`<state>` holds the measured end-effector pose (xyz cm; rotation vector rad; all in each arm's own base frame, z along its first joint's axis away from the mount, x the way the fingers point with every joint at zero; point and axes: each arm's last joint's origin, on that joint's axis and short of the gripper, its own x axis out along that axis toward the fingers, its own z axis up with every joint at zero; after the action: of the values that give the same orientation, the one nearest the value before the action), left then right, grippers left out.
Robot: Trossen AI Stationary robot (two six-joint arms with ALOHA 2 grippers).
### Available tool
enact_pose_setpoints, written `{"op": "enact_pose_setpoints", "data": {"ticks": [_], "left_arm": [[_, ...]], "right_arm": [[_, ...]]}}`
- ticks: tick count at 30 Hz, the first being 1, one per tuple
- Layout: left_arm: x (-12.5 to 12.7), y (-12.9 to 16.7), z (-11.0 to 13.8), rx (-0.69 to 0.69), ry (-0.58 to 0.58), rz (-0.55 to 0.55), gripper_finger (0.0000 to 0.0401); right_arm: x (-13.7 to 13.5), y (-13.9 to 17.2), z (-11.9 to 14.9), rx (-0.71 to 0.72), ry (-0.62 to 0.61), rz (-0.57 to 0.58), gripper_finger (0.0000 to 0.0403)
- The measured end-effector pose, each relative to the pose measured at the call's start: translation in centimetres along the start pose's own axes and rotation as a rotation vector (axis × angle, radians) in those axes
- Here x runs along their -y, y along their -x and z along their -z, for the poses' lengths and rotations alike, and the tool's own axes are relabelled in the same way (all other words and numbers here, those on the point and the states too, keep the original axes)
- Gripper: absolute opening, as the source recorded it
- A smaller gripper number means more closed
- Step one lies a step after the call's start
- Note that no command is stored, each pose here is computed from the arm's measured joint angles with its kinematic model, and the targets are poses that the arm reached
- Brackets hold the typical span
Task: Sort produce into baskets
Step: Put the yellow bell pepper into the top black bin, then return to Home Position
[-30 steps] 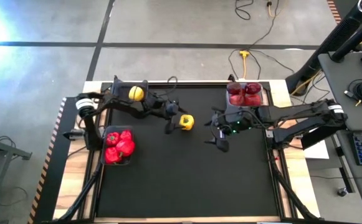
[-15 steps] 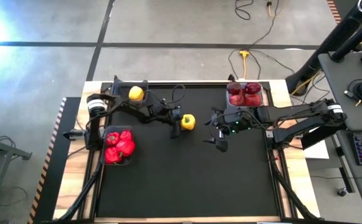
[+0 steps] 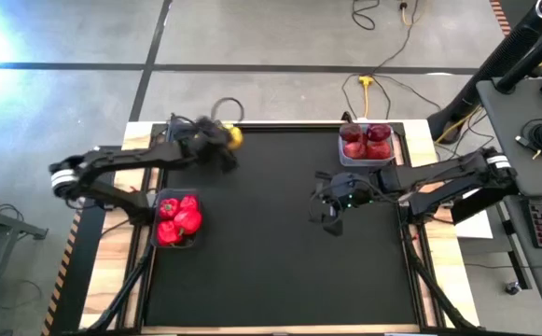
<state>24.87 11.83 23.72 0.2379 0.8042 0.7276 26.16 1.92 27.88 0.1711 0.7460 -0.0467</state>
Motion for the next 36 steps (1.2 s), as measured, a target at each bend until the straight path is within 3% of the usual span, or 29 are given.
{"op": "enact_pose_setpoints", "data": {"ticks": [4,7,12,16,19,26,30,36], "left_arm": [[-4.2,1.8,2.3,-0.185,0.184,-0.316,0.0304],[-6.8,1.7,4.1,-0.295,0.370,-0.344,0.0304],[-9.8,-0.3,6.7,-0.428,0.516,-0.358,0.0304],[-11.3,-2.2,8.4,-0.537,0.575,-0.328,0.0304],[-11.6,-3.6,9.4,-0.639,0.596,-0.246,0.0312],[-11.8,-5.6,9.2,-0.769,0.550,-0.172,0.0343],[-12.2,-5.5,8.5,-0.826,0.505,-0.142,0.0358],[-13.2,-2.9,6.5,-0.855,0.479,-0.011,0.0363]], "right_arm": [[-0.5,-1.2,1.0,-0.019,0.025,0.055,0.0376],[-0.7,-2.1,1.5,-0.035,0.034,0.057,0.0376],[-0.8,-3.1,1.8,-0.067,0.039,0.060,0.0376],[-0.8,-3.3,1.9,-0.078,0.040,0.056,0.0376],[-0.9,-3.3,1.9,-0.078,0.041,0.049,0.0376],[-1.0,-3.0,1.9,-0.080,0.024,0.014,0.0376],[-1.2,-2.5,1.7,-0.120,-0.007,-0.051,0.0376],[-1.4,-1.0,0.8,-0.204,-0.022,-0.015,0.0376]]}}
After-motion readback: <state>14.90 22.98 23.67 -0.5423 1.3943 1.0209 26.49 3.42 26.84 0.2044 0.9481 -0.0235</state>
